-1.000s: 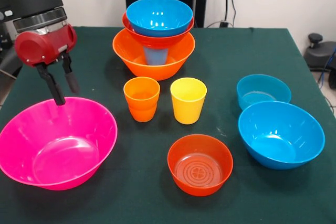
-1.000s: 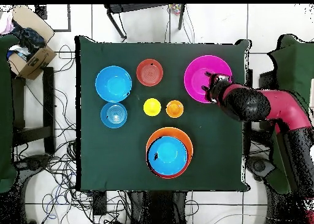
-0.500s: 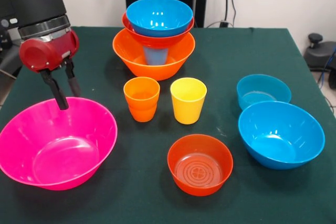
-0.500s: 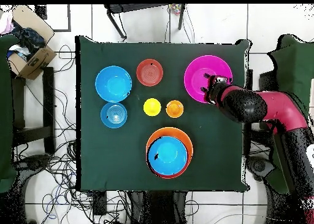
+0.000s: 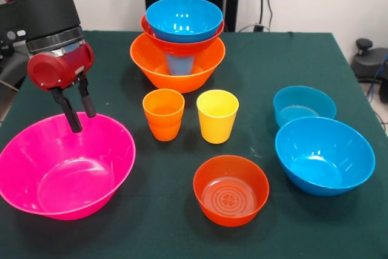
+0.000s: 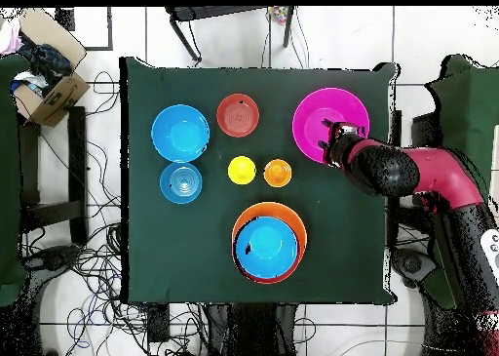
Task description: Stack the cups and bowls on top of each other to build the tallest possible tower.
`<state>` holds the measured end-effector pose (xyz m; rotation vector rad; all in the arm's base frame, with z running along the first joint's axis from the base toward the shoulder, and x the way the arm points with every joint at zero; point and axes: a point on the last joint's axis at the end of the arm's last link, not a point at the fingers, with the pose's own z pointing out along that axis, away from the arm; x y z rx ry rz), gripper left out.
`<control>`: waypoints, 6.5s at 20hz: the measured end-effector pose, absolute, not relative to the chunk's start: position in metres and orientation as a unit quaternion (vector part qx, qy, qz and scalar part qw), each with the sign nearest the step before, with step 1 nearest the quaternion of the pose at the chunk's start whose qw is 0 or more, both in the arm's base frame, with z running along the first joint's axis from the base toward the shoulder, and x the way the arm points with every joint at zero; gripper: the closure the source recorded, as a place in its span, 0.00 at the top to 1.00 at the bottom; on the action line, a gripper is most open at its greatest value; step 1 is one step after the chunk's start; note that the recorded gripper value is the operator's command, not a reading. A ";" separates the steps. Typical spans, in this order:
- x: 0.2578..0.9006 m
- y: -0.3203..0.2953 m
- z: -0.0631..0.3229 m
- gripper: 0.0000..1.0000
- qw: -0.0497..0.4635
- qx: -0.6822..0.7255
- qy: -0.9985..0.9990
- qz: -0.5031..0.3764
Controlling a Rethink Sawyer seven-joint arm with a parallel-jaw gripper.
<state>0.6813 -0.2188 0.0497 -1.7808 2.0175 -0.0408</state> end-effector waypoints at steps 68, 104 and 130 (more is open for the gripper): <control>0.626 -0.254 0.030 1.00 0.113 -0.671 0.732 -0.035; 0.615 -0.238 0.014 1.00 0.137 -0.677 0.722 -0.037; 0.607 -0.229 -0.029 1.00 0.183 -0.683 0.704 -0.069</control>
